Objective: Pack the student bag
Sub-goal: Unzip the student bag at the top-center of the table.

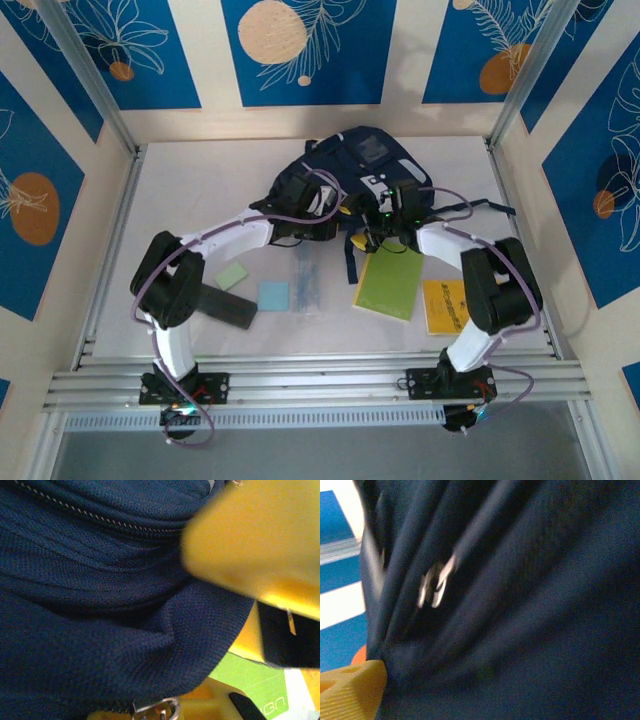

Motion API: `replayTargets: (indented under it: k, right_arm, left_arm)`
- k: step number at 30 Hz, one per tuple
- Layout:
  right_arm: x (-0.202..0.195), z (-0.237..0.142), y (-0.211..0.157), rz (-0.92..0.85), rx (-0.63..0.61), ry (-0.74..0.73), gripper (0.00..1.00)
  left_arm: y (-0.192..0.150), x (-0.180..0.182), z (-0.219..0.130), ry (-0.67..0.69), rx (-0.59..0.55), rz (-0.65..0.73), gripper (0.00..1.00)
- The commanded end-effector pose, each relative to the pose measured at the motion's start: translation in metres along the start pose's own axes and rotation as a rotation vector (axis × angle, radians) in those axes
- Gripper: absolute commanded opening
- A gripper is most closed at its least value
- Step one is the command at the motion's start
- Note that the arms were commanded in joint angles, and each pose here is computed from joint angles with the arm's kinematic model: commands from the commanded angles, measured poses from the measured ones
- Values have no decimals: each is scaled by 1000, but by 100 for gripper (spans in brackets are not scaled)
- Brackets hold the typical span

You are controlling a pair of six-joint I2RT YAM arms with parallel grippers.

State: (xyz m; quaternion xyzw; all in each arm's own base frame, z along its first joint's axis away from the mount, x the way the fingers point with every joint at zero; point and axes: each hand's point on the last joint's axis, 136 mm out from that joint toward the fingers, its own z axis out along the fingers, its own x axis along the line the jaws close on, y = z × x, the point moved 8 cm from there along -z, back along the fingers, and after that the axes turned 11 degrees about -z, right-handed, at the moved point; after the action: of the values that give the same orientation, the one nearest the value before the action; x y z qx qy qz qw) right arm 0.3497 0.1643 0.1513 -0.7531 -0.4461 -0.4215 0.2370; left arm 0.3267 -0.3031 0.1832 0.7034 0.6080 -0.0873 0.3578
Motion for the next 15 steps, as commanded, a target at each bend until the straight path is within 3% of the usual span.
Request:
replayTargets:
  k: [1, 2, 5, 6, 7, 15]
  right_arm:
    - [-4, 22, 19, 28, -110, 21, 87]
    - [-5, 26, 22, 16, -120, 29, 73]
    - [-6, 30, 23, -43, -109, 32, 18]
    - [-6, 29, 22, -68, -98, 30, 3]
    - [-5, 27, 20, -98, -81, 21, 0]
    - [0, 2, 12, -383, 27, -116, 0]
  left_arm:
    - [-9, -10, -22, 10, 22, 21, 0]
    - [-12, -7, -22, 24, 39, 22, 0]
    - [-18, 3, -19, 83, 84, 34, 0]
    - [-17, 8, -19, 117, 89, 43, 0]
    - [-16, 15, -18, 164, 96, 57, 0]
    - [19, 86, -34, 401, 165, 55, 0]
